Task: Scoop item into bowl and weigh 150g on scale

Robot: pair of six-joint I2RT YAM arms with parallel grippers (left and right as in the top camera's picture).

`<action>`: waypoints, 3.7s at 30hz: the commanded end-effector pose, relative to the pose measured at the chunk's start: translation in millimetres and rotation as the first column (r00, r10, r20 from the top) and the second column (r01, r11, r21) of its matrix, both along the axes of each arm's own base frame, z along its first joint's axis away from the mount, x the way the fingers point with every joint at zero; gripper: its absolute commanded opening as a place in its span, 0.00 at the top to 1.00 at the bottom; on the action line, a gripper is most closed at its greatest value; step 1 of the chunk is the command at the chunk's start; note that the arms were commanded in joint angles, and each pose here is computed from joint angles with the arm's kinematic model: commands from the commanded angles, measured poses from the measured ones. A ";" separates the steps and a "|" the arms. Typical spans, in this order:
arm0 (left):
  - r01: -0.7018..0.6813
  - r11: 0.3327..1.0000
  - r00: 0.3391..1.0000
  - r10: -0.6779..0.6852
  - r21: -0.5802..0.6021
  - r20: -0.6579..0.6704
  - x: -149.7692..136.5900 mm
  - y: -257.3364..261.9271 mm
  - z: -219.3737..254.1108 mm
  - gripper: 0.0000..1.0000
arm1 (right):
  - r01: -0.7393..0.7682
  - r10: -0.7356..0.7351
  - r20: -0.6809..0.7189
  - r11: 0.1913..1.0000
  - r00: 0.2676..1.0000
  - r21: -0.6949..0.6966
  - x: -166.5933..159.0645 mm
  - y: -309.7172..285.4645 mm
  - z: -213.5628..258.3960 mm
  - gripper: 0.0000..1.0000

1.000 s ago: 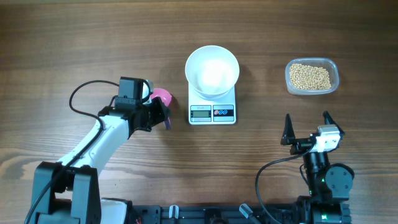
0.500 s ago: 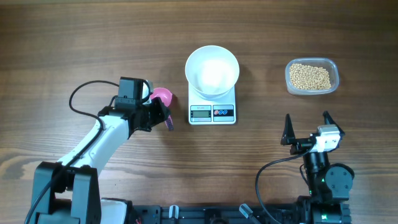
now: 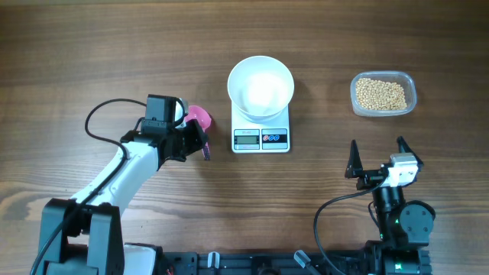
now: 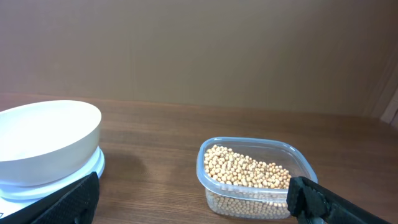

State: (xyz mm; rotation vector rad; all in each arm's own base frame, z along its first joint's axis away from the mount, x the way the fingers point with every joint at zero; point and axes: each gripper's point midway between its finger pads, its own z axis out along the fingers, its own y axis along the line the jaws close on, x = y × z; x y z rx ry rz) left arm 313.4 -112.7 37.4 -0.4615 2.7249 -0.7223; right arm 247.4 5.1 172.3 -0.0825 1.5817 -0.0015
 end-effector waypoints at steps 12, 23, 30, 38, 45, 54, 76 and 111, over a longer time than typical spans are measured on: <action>0.032 0.998 0.996 -0.028 -0.049 0.086 1.9 -8.2 30.0 0.96 | 0.009 -0.009 0.001 1.000 1.000 0.002 0.2 -1.1 0.0 0.00; 0.052 0.995 0.955 -0.025 -0.086 0.296 -0.3 -9.9 102.0 0.96 | 0.009 -0.009 0.001 1.000 1.000 0.002 0.2 -1.1 0.0 0.01; 0.027 0.998 0.954 -0.008 -0.059 0.301 -3.7 -3.3 105.3 0.96 | 0.009 -0.009 0.001 1.000 1.000 0.002 0.2 -1.1 0.0 0.00; -0.045 0.999 0.968 0.036 0.030 0.250 -8.6 14.8 90.1 0.96 | 0.009 -0.009 0.001 1.000 1.000 0.002 0.2 -1.1 -0.2 0.00; -0.044 0.999 0.970 0.035 0.032 0.241 -10.4 15.0 88.6 0.96 | 0.009 -0.009 0.001 1.000 1.000 0.002 0.2 -1.1 0.0 0.00; -0.044 0.999 0.970 0.035 0.032 0.241 -10.5 15.0 88.6 0.96 | 0.009 -0.009 0.001 1.000 1.000 0.002 0.2 -1.1 -0.2 0.00; -0.044 0.999 0.970 0.035 0.031 0.240 -10.6 14.9 88.6 0.96 | 0.009 -0.009 0.001 1.000 1.000 0.002 0.2 -1.1 -0.2 0.00; -0.044 0.999 0.971 0.035 0.032 0.236 -11.2 15.0 88.0 0.96 | 0.009 -0.009 0.001 1.000 1.000 0.002 0.2 -1.1 -0.2 0.00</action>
